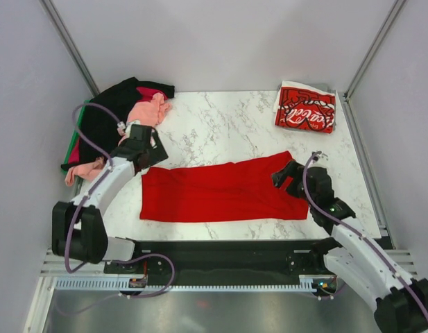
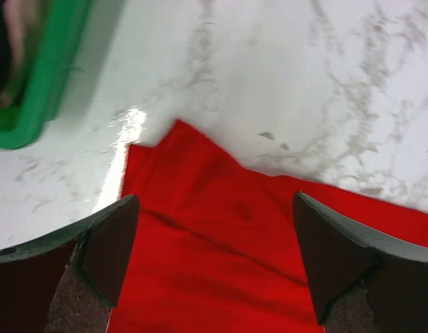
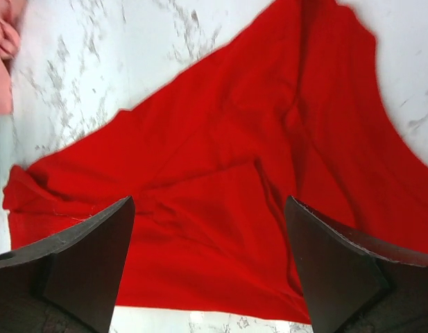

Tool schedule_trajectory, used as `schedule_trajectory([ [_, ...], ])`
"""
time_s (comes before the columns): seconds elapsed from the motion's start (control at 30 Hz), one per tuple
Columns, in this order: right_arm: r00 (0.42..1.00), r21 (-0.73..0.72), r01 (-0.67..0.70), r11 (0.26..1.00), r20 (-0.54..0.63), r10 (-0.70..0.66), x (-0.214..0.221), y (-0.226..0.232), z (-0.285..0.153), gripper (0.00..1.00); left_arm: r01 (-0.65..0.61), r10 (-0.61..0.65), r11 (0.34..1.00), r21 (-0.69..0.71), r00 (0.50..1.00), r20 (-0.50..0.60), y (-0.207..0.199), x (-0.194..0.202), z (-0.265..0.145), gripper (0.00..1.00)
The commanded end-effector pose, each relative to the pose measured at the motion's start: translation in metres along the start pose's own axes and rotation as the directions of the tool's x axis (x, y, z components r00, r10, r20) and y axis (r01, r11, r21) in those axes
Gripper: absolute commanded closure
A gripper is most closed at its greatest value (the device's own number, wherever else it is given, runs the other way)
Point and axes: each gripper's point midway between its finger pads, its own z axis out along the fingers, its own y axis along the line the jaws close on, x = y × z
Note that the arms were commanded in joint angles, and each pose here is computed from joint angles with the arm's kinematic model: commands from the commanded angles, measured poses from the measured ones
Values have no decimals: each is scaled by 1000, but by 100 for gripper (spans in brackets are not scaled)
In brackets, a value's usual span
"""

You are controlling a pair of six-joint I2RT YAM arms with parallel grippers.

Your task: Fold and stack the t-shirts

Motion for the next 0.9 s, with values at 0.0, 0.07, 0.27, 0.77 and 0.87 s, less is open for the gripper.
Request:
schedule_trajectory([
  [0.0, 996, -73, -22, 997, -83, 16, 13, 20, 19, 5, -147, 141, 982, 120, 988, 54, -64, -15, -3, 3],
  [0.07, 994, -79, -2, 997, -108, -6, 16, 25, 26, 5, -192, 196, 961, 197, 981, -1, -92, 5, 0, 9],
  [0.27, 980, -14, 29, 999, -194, -31, 34, 15, 51, 5, -258, 311, 924, 282, 936, -163, -135, 62, 30, 18],
  [0.77, 968, 30, 48, 998, -248, -39, 56, -4, 59, 5, -342, 372, 921, 186, 915, -158, -116, 83, 14, 36],
  [0.87, 968, 32, 51, 998, -248, -41, 57, -5, 60, 5, -375, 378, 926, 52, 919, -111, -93, 68, 16, 36],
])
